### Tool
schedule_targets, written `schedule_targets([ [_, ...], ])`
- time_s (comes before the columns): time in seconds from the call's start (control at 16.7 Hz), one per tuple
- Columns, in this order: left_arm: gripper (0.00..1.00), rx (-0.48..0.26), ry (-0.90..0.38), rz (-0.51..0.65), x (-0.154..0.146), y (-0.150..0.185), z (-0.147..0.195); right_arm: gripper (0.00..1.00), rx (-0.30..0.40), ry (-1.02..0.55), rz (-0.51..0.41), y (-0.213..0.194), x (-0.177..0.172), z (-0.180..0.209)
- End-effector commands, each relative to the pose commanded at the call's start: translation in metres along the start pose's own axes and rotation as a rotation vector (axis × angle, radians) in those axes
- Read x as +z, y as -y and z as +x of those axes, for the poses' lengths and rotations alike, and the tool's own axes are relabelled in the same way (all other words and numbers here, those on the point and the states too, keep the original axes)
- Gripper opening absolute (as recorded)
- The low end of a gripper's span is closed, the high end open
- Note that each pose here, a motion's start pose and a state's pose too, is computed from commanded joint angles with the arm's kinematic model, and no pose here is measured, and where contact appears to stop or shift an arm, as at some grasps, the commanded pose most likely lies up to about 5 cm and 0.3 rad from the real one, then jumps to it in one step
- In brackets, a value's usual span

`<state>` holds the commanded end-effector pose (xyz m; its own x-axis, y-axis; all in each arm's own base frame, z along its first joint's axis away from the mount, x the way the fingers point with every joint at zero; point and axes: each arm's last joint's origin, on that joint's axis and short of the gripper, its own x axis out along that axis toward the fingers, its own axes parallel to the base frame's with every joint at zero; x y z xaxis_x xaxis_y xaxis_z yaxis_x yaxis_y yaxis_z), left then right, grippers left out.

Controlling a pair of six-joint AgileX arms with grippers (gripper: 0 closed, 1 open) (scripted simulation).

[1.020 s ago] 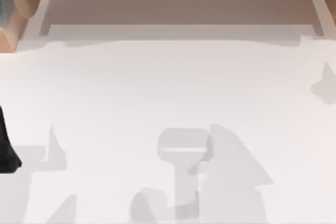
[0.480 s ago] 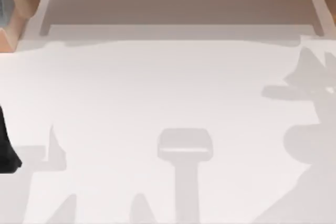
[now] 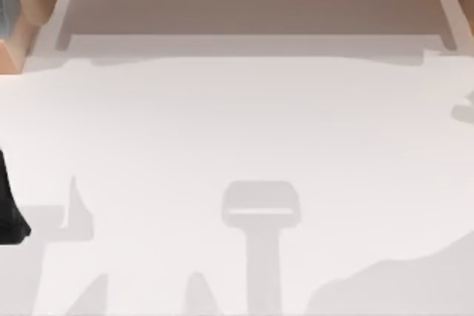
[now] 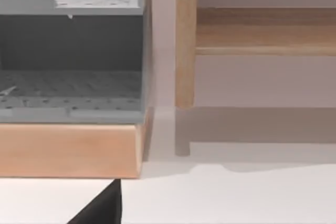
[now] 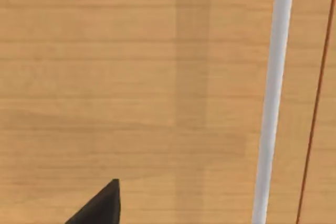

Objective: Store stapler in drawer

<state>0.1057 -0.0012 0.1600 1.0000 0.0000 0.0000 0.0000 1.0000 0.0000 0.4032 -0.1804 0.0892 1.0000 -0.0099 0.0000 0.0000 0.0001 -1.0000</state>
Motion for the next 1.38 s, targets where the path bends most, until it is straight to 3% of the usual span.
schedule_targets([
  [0.96,1.0,0.0,0.0,0.0,0.0,0.0,0.0,1.0,0.0,0.0,0.0,0.0,0.0,0.025],
  [1.38,1.0,0.0,0.0,0.0,0.0,0.0,0.0,0.47,0.0,0.0,0.0,0.0,0.0,0.025],
])
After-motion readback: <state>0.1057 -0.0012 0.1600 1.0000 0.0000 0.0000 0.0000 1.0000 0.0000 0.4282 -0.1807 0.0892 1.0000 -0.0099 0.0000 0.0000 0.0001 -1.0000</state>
